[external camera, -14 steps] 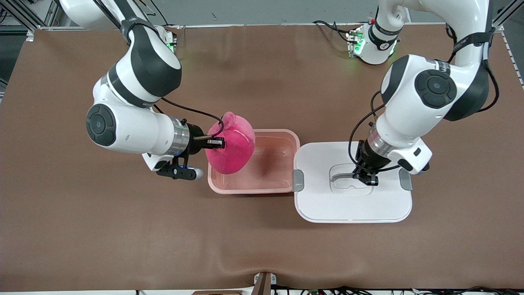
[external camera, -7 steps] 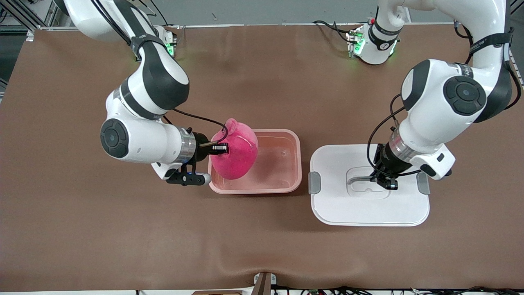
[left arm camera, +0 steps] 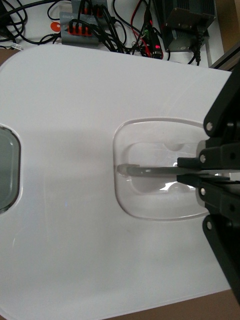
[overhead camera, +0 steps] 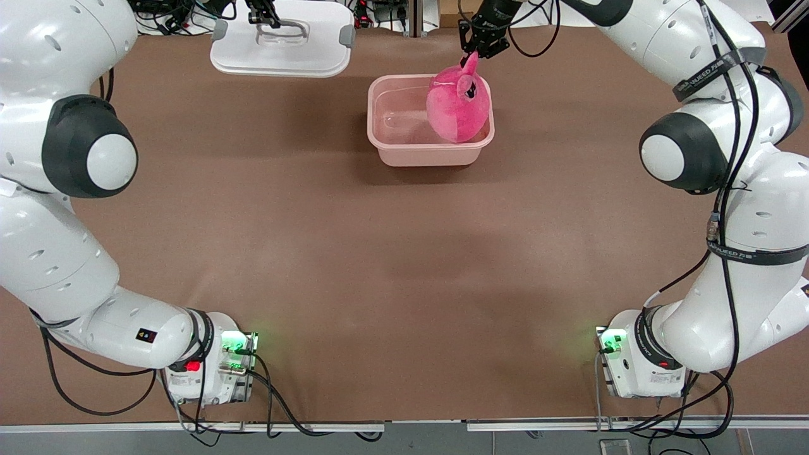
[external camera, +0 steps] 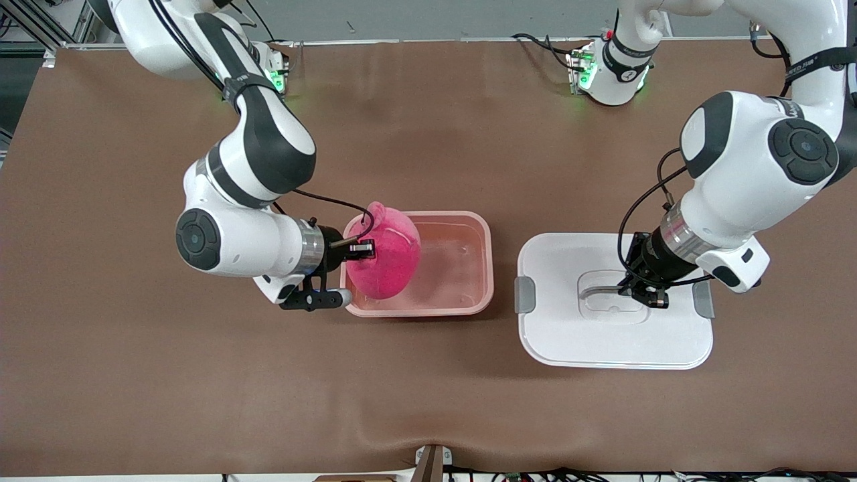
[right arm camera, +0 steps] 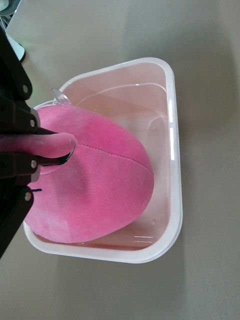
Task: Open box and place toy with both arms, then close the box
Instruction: 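Lower the pink toy into the pink box and open the right gripper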
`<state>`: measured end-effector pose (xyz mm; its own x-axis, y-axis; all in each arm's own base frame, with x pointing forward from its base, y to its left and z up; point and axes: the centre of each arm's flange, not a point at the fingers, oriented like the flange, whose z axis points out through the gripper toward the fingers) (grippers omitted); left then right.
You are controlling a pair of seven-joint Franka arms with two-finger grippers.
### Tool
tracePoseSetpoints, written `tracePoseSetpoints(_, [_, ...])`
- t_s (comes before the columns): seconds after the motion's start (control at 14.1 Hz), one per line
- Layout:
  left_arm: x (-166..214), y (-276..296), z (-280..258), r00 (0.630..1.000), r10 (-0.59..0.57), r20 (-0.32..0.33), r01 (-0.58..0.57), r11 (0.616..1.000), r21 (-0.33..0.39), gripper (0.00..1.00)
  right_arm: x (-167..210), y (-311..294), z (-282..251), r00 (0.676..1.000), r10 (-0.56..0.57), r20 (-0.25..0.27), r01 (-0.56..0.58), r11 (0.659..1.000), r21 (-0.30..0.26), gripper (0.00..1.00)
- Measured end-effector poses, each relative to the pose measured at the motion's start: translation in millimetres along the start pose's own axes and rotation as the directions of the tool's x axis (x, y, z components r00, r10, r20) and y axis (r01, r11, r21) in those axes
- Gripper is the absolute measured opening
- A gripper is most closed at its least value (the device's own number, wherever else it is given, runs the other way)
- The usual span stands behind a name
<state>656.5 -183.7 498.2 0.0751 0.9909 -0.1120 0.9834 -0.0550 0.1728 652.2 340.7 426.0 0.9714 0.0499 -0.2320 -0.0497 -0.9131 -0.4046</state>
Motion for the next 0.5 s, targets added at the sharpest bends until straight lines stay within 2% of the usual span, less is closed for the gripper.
tracePoseSetpoints(0.5, [-1,-1,2,1.000,0.003,0.001,-0.003,1.000,0.000,0.07,17,20,36,0.999,-0.036,-0.024,0.036,0.999,-0.010,0.13])
